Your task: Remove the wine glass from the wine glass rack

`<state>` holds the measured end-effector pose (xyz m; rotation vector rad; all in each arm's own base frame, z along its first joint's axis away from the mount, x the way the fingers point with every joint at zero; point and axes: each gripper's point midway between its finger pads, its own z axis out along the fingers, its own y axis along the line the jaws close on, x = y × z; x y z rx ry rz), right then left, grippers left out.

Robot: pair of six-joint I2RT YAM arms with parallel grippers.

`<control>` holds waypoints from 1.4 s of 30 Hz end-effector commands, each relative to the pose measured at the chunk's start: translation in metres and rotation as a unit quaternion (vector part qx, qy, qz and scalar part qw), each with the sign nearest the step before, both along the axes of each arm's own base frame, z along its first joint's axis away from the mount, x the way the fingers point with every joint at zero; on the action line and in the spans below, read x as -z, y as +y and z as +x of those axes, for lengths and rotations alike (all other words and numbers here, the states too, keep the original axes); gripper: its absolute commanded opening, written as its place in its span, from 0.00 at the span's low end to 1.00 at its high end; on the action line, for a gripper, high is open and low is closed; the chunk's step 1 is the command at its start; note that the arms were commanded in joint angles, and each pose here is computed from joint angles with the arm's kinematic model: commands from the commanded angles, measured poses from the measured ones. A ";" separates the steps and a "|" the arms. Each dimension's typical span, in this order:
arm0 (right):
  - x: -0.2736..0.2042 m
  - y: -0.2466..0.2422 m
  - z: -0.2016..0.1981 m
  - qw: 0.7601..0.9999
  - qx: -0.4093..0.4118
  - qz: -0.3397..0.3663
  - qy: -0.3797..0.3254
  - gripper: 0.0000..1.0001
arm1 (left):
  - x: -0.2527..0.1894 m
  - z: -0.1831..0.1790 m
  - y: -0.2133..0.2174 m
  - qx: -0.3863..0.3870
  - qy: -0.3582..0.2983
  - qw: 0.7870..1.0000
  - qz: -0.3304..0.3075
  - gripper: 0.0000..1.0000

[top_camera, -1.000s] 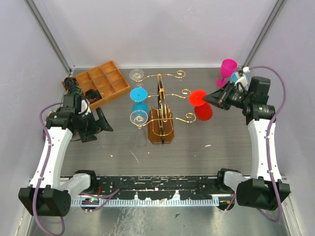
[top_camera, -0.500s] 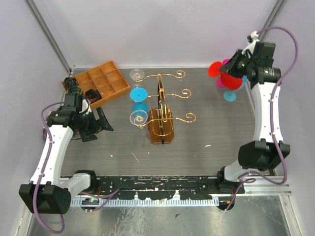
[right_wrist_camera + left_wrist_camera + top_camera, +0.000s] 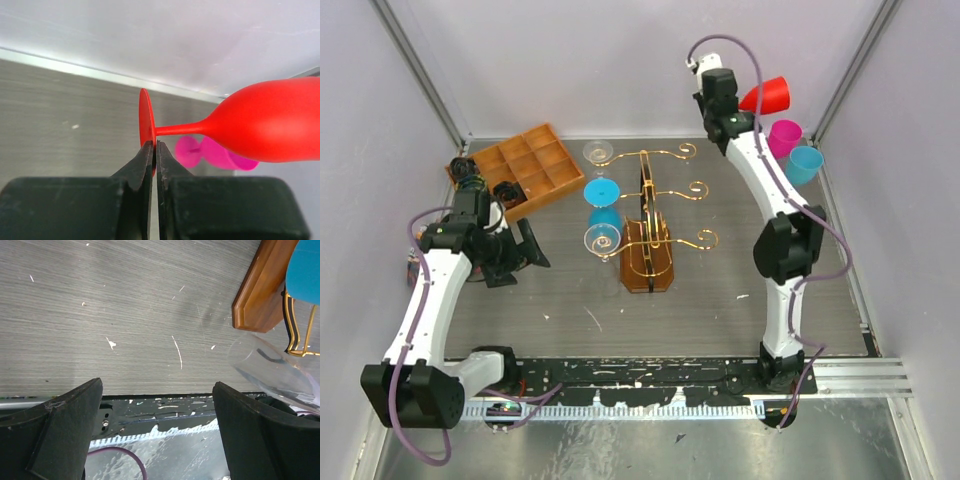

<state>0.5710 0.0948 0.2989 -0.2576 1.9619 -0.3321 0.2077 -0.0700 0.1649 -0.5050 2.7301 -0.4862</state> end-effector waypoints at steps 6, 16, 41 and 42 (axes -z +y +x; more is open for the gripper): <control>-0.039 -0.047 0.056 0.967 0.096 -0.195 -0.133 0.01 | 0.005 -0.012 0.005 0.004 -0.007 1.000 0.009 0.98; 0.041 -0.049 0.088 0.952 0.073 -0.283 -0.095 0.01 | 0.010 -0.013 0.002 0.008 0.009 1.000 0.003 0.98; 0.080 -0.101 0.109 0.951 0.082 -0.288 -0.078 0.01 | 0.025 -0.006 0.003 0.005 0.035 0.999 0.006 0.98; 0.085 -0.102 0.110 0.950 0.080 -0.293 -0.074 0.01 | 0.025 -0.006 0.003 0.006 0.037 0.999 0.007 0.98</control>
